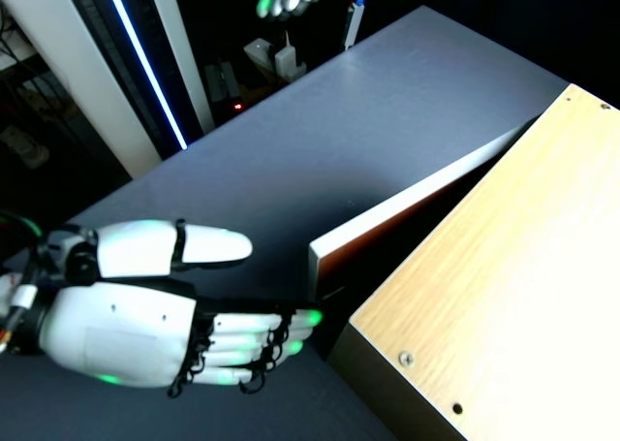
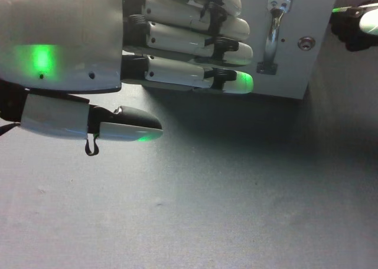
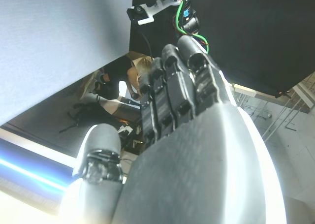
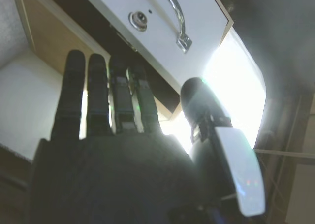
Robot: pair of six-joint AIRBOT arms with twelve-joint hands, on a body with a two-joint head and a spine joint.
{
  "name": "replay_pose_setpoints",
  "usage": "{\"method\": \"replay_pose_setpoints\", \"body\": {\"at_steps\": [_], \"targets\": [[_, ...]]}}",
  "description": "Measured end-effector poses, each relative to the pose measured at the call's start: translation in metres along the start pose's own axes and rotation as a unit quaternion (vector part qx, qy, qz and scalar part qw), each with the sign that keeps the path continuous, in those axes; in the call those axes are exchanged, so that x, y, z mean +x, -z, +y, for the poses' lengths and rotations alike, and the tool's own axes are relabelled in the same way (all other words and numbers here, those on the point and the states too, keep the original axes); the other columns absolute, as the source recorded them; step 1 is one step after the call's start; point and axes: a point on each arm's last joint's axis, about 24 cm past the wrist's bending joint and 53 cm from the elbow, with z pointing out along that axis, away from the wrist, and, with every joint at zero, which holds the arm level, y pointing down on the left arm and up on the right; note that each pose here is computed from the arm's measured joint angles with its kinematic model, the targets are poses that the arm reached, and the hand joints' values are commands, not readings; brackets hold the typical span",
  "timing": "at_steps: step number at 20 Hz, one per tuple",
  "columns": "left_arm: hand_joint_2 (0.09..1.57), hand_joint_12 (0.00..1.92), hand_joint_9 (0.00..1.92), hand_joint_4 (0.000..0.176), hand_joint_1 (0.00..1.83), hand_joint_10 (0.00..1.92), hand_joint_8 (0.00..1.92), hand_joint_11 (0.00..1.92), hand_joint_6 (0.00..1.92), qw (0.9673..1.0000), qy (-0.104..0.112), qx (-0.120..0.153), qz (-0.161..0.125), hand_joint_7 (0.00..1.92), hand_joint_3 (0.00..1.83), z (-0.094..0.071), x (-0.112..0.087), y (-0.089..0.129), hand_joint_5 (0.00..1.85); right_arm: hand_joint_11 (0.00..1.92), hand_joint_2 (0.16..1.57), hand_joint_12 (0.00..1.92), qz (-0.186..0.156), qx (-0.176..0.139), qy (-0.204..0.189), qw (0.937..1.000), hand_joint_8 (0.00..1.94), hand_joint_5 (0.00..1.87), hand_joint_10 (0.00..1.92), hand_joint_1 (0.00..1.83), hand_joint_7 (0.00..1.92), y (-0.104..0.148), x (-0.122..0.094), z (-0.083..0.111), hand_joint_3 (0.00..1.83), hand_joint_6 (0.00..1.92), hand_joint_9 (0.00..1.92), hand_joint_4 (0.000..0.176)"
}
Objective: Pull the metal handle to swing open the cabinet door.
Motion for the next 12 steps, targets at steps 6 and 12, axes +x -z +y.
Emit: {"method": "replay_pose_setpoints", "body": {"at_steps": [6,12], "targets": [[1.57,0.74,0.31,0.0,0.0,0.0,0.0,0.0,0.0,1.0,0.0,0.0,0.0,0.32,0.06,0.0,0.0,0.0,0.31,0.0,1.57,0.59,0.008,-0.002,-0.013,0.9999,0.0,0.23,0.0,0.0,0.24,-0.009,0.009,-0.005,0.07,0.0,0.21,0.0],[1.57,0.74,0.31,0.0,0.0,0.0,0.0,0.0,0.0,1.0,0.0,0.0,0.0,0.33,0.06,0.0,0.0,0.0,0.31,0.0,1.57,0.61,0.016,-0.001,-0.019,0.9997,0.0,0.24,0.0,0.0,0.24,-0.012,0.018,-0.008,0.08,0.0,0.22,0.0]]}}
